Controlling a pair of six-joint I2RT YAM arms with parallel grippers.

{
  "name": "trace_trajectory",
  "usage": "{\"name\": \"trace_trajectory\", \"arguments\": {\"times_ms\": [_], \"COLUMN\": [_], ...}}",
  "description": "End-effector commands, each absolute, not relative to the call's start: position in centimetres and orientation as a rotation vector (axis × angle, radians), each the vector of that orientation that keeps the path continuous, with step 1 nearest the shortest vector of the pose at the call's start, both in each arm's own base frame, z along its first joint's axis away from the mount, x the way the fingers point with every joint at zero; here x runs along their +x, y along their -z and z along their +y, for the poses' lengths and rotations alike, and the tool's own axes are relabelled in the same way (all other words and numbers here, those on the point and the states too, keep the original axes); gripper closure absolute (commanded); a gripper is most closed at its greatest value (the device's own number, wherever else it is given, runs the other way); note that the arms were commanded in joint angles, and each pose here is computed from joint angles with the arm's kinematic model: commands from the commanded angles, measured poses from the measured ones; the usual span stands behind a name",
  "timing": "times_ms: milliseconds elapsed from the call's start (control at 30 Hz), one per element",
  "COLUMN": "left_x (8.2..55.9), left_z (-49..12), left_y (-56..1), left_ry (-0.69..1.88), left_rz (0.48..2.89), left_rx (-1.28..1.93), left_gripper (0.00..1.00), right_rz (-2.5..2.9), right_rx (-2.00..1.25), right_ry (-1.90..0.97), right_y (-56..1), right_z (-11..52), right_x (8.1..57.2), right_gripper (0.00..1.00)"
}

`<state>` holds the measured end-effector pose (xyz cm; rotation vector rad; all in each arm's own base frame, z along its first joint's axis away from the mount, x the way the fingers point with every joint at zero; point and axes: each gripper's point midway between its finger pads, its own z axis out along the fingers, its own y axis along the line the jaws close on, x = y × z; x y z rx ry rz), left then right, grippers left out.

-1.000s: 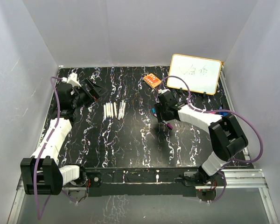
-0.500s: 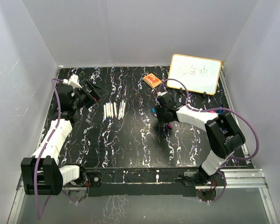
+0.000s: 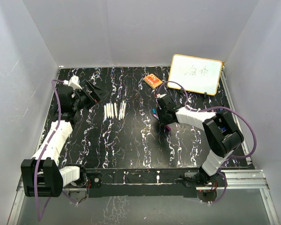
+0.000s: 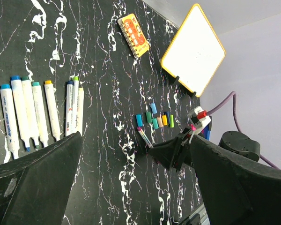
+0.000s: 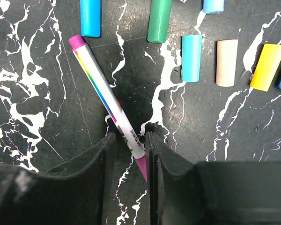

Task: Open the pen caps

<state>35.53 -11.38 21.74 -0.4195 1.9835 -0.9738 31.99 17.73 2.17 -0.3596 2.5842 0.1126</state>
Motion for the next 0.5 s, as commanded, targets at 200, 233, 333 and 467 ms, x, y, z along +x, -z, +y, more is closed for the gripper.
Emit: {"name": "trace_trajectory", "arguments": {"times_ms": [200, 233, 333, 467], "left_x": [34.9, 34.8, 34.8, 34.7], "left_z": [-11.5, -11.5, -11.5, -11.5], "left_y": [-23.3, -23.3, -23.3, -23.2], "left_ry": [0.995, 0.993, 0.992, 0.995], "left_rz": [1.939, 1.938, 1.938, 1.937], "left_rx": [-0.385, -0.387, -0.391, -0.387], "left_gripper": [0.01, 0.01, 0.01, 0.01], "right_rz": [2.602, 2.606, 2.623, 2.621], "right_rx": [-0.391, -0.397, -0.411, -0.447], "right_ry": [-0.149, -0.152, -0.155, -0.151], "right_y": [-1.6, -1.6, -1.6, -1.9], "right_z": [17.5, 17.5, 17.6, 18.2], "right_x": [30.3, 30.1, 29.5, 28.7], "right_gripper": [0.80, 0.83, 0.89, 0.93]}}
